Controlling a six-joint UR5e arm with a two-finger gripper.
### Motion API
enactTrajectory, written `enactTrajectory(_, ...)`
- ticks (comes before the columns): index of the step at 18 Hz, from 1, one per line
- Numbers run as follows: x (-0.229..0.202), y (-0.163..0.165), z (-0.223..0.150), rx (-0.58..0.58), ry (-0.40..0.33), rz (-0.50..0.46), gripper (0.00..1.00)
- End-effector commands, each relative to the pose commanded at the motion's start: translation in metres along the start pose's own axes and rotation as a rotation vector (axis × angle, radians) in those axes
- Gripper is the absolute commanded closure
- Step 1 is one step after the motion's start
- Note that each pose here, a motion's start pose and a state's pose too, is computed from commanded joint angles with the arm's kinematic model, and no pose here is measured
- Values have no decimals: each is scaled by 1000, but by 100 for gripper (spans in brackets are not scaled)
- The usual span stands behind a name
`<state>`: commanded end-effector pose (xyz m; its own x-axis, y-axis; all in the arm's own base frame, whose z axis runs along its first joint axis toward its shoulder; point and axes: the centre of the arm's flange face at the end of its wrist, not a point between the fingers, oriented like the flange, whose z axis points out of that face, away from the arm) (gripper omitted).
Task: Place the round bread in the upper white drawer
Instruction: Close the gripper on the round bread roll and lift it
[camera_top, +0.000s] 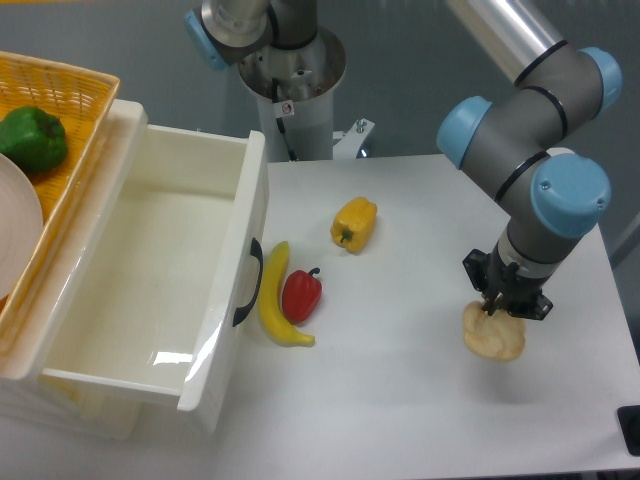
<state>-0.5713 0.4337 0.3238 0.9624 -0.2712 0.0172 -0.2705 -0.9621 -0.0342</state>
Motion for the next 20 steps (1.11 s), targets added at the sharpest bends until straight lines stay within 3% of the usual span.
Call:
enactTrajectory(9,5,-11,-13,47,1,-18,100)
enactTrajectory(12,18,-32,-33,108,-9,-90,100)
enactTrajectory(20,62,-70,-102,284,-39,-135,100)
